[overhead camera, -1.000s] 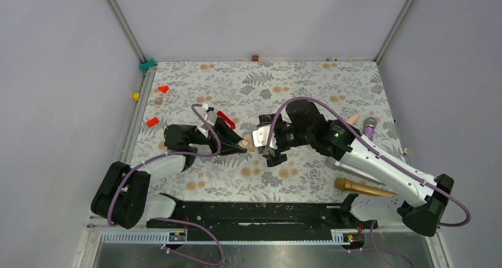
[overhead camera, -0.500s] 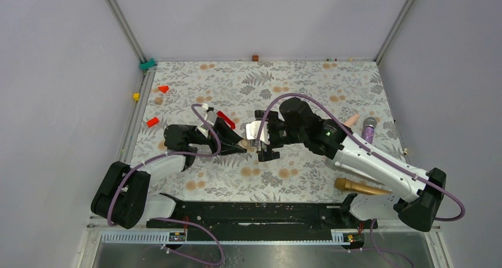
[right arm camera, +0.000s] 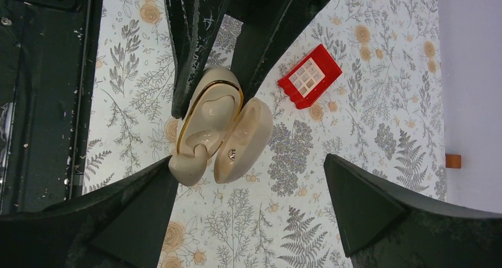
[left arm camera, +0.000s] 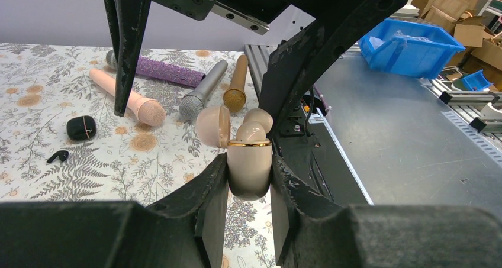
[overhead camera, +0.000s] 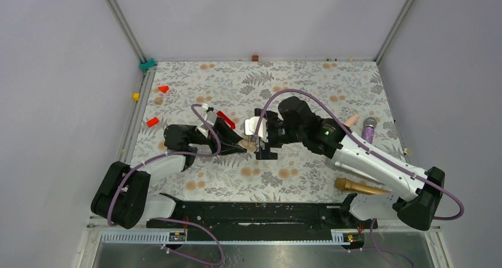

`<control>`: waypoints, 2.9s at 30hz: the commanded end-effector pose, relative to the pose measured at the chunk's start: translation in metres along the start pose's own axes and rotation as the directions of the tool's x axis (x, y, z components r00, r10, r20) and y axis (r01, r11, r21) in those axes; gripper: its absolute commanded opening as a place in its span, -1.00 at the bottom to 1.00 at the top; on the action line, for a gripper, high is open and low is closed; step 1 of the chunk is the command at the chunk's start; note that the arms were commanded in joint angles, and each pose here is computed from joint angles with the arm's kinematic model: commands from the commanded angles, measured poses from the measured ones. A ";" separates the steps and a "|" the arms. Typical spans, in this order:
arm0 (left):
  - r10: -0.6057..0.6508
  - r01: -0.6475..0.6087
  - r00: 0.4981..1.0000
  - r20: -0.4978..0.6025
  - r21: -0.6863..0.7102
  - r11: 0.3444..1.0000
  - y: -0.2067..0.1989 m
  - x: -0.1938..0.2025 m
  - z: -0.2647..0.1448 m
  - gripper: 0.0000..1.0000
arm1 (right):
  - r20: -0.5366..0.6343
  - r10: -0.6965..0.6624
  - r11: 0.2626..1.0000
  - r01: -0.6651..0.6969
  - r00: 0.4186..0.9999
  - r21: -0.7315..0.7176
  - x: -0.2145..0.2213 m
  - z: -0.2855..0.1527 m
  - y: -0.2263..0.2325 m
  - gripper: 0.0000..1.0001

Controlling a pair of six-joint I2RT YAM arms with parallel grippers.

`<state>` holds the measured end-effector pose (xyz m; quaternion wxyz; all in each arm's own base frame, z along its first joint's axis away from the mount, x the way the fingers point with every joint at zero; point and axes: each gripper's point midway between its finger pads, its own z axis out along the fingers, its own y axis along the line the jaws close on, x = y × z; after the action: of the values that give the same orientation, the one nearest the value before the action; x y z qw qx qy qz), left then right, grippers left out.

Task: Insert the wireless bluetooth earbuds into the charging case
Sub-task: Place the earbud in the charging case.

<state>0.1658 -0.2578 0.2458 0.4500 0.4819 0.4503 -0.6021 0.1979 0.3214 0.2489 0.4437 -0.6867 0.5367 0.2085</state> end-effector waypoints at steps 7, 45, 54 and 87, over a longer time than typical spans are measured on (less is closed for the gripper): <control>0.090 -0.090 0.996 0.009 0.020 0.996 0.001 -0.011 0.002 -1.00 | 0.068 0.031 0.996 -0.037 0.997 0.084 -0.031 -0.003 -0.023 0.99; 0.098 -0.098 0.995 0.005 0.026 0.995 -0.001 -0.010 0.003 -1.00 | 0.087 0.034 0.999 -0.030 0.996 -0.039 -0.050 -0.029 -0.002 0.99; 0.101 -0.101 0.995 0.004 0.027 0.994 -0.001 -0.009 0.002 -1.00 | 0.040 0.044 0.998 -0.042 0.998 -0.049 -0.033 -0.013 -0.002 0.99; 0.104 -0.104 0.995 0.006 0.029 0.994 -0.001 -0.010 0.003 -1.00 | 0.050 0.102 0.993 -0.105 0.994 0.058 -0.036 -0.007 -0.022 0.99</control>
<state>0.1668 -0.2583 0.2439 0.4534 0.4869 0.4467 -0.5981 0.2095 0.3323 0.2791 0.4564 -0.6420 0.5766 0.2169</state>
